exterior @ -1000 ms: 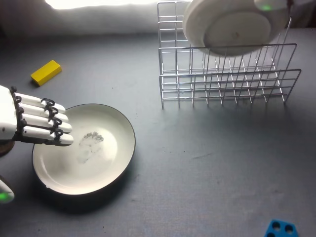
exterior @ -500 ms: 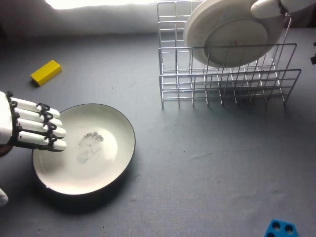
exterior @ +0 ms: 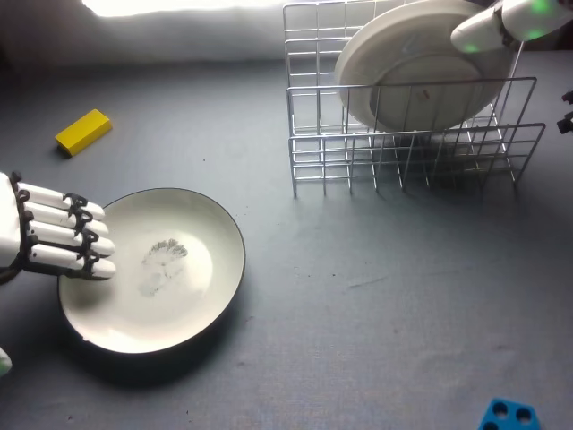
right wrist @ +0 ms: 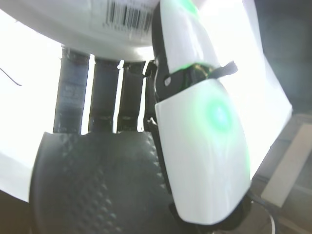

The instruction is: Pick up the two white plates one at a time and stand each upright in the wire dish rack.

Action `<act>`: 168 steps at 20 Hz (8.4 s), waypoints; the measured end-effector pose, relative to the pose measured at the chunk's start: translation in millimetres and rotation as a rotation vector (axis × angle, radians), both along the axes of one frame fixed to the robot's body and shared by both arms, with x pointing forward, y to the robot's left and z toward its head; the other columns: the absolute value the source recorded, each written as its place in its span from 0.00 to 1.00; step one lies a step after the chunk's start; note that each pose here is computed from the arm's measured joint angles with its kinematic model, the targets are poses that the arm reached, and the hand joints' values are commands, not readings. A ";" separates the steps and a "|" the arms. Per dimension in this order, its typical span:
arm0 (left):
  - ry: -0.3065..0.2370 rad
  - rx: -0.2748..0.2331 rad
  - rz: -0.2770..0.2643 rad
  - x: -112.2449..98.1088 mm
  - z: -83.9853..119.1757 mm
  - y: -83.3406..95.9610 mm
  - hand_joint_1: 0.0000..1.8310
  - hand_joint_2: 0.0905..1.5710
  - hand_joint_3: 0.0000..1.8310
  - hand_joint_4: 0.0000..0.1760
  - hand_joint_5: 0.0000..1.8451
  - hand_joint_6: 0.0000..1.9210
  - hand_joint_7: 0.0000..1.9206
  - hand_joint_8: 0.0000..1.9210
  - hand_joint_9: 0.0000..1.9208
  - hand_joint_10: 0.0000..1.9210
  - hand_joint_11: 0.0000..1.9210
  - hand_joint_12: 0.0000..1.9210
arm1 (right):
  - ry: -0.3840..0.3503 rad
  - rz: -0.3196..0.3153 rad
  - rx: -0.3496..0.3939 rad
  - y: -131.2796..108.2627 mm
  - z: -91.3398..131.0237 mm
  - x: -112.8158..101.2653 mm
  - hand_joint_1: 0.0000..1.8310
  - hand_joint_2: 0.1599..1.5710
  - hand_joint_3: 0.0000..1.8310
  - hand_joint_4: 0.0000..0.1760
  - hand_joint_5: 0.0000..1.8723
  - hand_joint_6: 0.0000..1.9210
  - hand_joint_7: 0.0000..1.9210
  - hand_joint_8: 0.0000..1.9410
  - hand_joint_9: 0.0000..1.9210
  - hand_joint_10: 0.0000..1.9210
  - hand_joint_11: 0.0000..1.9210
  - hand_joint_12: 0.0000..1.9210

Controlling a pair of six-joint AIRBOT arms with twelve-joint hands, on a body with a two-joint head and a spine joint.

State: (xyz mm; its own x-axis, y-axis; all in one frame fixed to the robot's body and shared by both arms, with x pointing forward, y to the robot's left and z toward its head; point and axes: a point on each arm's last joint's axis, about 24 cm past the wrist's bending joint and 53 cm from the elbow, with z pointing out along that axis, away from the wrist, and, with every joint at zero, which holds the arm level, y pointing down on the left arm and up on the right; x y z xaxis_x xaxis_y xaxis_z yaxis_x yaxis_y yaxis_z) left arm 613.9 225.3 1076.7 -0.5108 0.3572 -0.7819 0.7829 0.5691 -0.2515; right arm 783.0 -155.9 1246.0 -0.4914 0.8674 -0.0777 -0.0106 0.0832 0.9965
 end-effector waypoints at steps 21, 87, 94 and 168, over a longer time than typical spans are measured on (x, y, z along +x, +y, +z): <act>0.002 0.018 0.025 5.8 -6.4 9.3 0.00 0.64 0.00 0.00 0.03 0.00 0.01 0.00 0.00 0.00 0.00 0.00 | -0.057 0.012 0.030 3.8 25.2 0.5 0.59 0.64 0.00 0.00 0.40 0.01 0.47 0.00 0.45 0.11 0.25 0.67; 0.194 -0.024 0.164 -3.7 -41.6 31.0 0.00 0.63 0.00 0.00 0.00 0.00 0.00 0.00 0.00 0.00 0.00 0.00 | -0.944 0.558 -0.881 338.5 -74.6 -155.0 0.66 0.62 0.00 0.00 0.19 0.02 0.18 0.01 0.17 0.04 0.00 0.62; 0.194 -0.024 0.164 -3.7 -41.6 31.0 0.00 0.64 0.00 0.00 0.02 0.01 0.00 0.00 0.00 0.00 0.00 0.00 | -0.930 0.555 -0.871 338.0 -74.3 -153.9 0.71 0.66 0.00 0.00 0.36 0.02 0.38 0.01 0.40 0.05 0.22 0.62; 0.013 -0.171 0.258 18.0 81.4 63.7 0.00 0.63 0.00 0.00 0.02 0.00 0.00 0.00 0.00 0.00 0.00 0.00 | -0.471 0.497 -0.478 269.1 44.7 -136.0 0.76 0.65 0.00 0.00 0.52 0.50 0.55 0.41 0.53 0.53 0.49 0.53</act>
